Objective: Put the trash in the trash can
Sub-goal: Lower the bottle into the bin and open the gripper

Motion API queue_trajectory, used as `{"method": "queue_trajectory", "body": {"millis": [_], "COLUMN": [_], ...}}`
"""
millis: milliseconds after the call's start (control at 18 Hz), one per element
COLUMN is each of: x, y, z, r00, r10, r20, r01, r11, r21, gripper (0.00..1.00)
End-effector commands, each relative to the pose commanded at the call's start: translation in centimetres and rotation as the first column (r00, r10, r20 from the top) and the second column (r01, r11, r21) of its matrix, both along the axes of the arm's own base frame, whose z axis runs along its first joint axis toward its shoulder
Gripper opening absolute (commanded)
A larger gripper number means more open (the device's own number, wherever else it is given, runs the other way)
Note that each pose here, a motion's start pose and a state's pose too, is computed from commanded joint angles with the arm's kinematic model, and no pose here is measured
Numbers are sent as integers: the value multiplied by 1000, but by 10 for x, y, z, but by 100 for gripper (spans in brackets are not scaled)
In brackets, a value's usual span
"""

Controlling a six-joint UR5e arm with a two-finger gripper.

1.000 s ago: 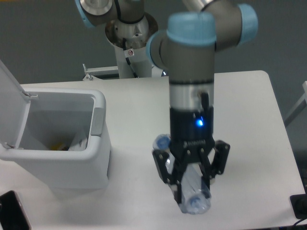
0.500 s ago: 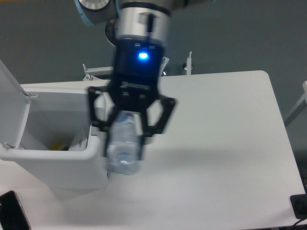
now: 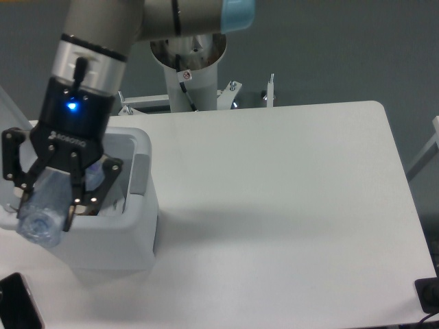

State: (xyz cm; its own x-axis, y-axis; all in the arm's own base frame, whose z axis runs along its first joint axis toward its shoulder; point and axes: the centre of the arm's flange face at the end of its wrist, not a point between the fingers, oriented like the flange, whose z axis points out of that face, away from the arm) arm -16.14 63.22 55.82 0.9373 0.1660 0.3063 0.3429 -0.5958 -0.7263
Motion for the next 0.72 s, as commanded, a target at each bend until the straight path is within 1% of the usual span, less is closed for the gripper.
{"method": "queue_trajectory", "body": {"millis": [56,111,167,389,444,500,556,667,722], "x": [1,2,2,-7,-23,-42,-57,-118,-144], "y": [-1,-3,-6,-19,-27,-42,-52,-84,-98], "z": [-4,-3,1,14,19,30,33,25,22], "r00": [1000,1000,1000,999,998,995,992,965,954], "r10": [-1,-7,-8,19,48,89,122,252,288], "r20": [1,-9,-13,-29,-32,-42,-45,-71,-87], "r01": [1,7,8,-19,-47,-88,-120,-252,-289], "r11": [1000,1000,1000,1000,999,995,992,968,957], "r21": [-7,-5,-1,15,21,36,35,9,1], "gripper": [76,94,100,100,100,100,100,100,100]}}
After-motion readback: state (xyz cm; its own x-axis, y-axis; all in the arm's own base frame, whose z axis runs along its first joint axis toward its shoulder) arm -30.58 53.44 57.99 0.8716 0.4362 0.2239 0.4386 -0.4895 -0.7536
